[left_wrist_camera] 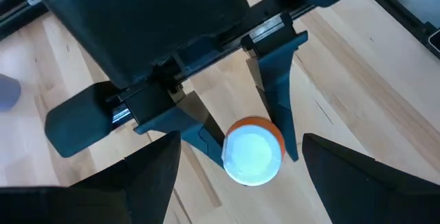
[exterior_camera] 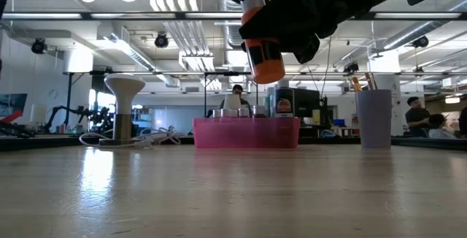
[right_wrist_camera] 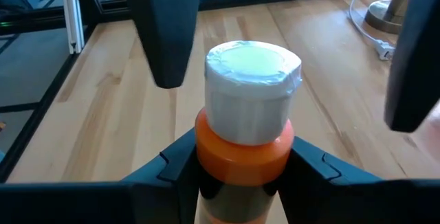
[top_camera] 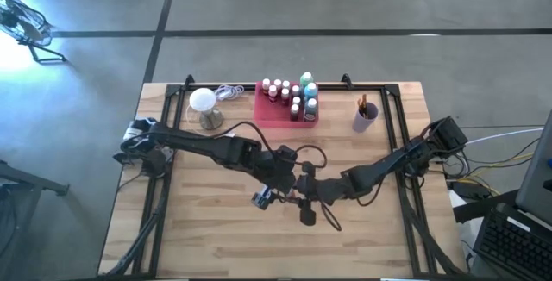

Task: Pick & Place Paint Supplies
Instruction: Put the orange black paint bottle into the pink bin

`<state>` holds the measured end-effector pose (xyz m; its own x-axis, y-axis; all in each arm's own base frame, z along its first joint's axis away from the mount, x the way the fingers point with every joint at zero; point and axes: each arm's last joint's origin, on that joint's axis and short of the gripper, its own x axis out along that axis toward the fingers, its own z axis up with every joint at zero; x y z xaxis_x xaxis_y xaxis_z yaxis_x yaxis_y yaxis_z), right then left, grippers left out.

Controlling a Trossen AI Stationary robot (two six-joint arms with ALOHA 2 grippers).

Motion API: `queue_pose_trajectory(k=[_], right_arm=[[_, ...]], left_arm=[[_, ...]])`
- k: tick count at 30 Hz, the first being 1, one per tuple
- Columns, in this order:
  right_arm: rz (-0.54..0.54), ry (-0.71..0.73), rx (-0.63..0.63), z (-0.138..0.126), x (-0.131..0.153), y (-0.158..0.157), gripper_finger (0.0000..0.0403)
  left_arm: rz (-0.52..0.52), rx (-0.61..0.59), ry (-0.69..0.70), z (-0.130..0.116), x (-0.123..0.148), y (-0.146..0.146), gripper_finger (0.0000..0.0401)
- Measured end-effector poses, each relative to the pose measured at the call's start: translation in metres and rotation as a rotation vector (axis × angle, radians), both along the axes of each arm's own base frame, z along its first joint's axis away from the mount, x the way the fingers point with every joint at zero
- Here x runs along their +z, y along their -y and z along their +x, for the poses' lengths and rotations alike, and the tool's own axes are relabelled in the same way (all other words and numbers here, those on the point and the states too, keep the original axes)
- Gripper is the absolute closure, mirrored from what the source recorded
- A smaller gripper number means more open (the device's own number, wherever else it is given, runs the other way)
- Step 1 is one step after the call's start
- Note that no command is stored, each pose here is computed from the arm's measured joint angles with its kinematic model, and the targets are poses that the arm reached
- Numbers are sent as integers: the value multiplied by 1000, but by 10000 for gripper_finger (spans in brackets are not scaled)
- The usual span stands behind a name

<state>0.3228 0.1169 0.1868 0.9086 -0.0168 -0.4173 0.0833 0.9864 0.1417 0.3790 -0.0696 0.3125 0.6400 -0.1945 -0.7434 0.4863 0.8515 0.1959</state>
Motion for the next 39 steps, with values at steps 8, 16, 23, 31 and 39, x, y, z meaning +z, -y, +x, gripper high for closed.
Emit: queue_pose_trajectory(k=[8, 16, 23, 31, 39], right_arm=[[-7, 0, -2, 1, 0, 1, 264], [-9, -4, -4, 1, -1, 2, 255], [-15, -2, -2, 1, -1, 2, 263], [-17, 0, -6, 1, 0, 2, 252], [-19, -2, -9, 1, -1, 2, 264]], left_arm=[[-11, 29, 16, 4, -2, 0, 94], [-9, 60, -15, 5, -7, -3, 94], [-7, 62, -45, 5, -12, -3, 113], [-14, 54, -46, 5, -12, -2, 168], [-17, 49, -52, 5, -13, -2, 222]])
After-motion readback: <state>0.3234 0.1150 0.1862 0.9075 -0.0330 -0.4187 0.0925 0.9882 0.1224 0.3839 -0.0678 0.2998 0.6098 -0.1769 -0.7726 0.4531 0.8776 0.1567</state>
